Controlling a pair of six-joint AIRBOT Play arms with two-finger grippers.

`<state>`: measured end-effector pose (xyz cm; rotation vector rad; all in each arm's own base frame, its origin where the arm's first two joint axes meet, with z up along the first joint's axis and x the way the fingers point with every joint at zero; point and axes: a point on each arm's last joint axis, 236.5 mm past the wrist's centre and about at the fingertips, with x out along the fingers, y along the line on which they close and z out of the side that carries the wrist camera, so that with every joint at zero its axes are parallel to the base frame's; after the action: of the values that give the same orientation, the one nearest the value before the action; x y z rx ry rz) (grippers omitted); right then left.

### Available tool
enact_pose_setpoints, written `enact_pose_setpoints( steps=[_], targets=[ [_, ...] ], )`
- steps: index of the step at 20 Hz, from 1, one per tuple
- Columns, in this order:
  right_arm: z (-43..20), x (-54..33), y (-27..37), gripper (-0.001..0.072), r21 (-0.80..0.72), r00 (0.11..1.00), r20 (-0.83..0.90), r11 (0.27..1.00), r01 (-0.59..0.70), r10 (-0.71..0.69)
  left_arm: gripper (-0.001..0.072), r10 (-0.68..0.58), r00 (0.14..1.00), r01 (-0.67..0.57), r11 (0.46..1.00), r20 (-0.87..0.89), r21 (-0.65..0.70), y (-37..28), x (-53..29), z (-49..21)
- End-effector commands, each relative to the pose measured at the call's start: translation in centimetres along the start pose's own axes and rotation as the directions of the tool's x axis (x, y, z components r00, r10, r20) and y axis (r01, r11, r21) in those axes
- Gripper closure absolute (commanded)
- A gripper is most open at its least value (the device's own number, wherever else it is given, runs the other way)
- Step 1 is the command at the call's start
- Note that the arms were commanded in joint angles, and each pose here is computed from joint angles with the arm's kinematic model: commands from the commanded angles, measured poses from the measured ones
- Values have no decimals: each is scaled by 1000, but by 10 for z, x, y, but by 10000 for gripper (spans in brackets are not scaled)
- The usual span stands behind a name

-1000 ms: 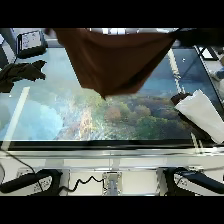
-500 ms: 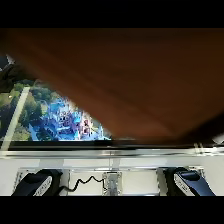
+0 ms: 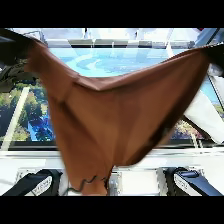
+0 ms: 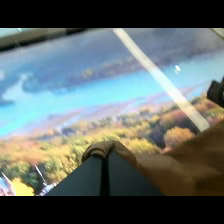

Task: Fold the shirts.

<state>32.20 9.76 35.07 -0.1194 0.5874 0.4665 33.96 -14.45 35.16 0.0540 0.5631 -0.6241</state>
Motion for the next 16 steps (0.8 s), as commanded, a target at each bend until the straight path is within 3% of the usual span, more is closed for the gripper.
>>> enact_pose_setpoints(
  steps=[1, 6, 10, 11, 12, 13, 14, 15, 16],
  targets=[
    [-65, 110, -28, 689, 115, 958, -273, 992, -54, 84, 696, -190, 951, 159, 978, -245, -138, 15, 120, -64],
    [-132, 218, -72, 689, 215, 900, -429, 976, 17, 79, 696, -257, 873, 103, 928, -414, -358, 52, 284, -161],
    [-149, 261, -103, 687, 226, 899, -437, 968, 105, 5, 681, -220, 864, 3, 902, -454, -432, 86, 332, -203],
    [-147, 267, -115, 684, 223, 906, -421, 964, 146, -40, 571, -203, 877, 0, 906, -435, -423, 91, 335, -196],
    [-140, 271, -128, 673, 220, 917, -388, 956, 193, -96, 335, -183, 899, 10, 917, -399, -399, 94, 337, -180],
    [-133, 272, -138, 540, 204, 923, -359, 954, 220, -137, 95, -174, 919, 32, 928, -353, -372, 95, 334, -158],
    [-128, 273, -144, 270, 189, 926, -342, 954, 235, -161, 26, -161, 938, 52, 940, -307, -336, 95, 329, -132],
    [-131, 271, -148, 192, 170, 919, -352, 953, 251, -179, 7, -148, 953, 64, 950, -263, -305, 95, 321, -107],
    [-140, 265, -154, 192, 134, 896, -394, 951, 279, -207, 7, -121, 968, 60, 962, -220, -265, 98, 311, -82]
  ],
)
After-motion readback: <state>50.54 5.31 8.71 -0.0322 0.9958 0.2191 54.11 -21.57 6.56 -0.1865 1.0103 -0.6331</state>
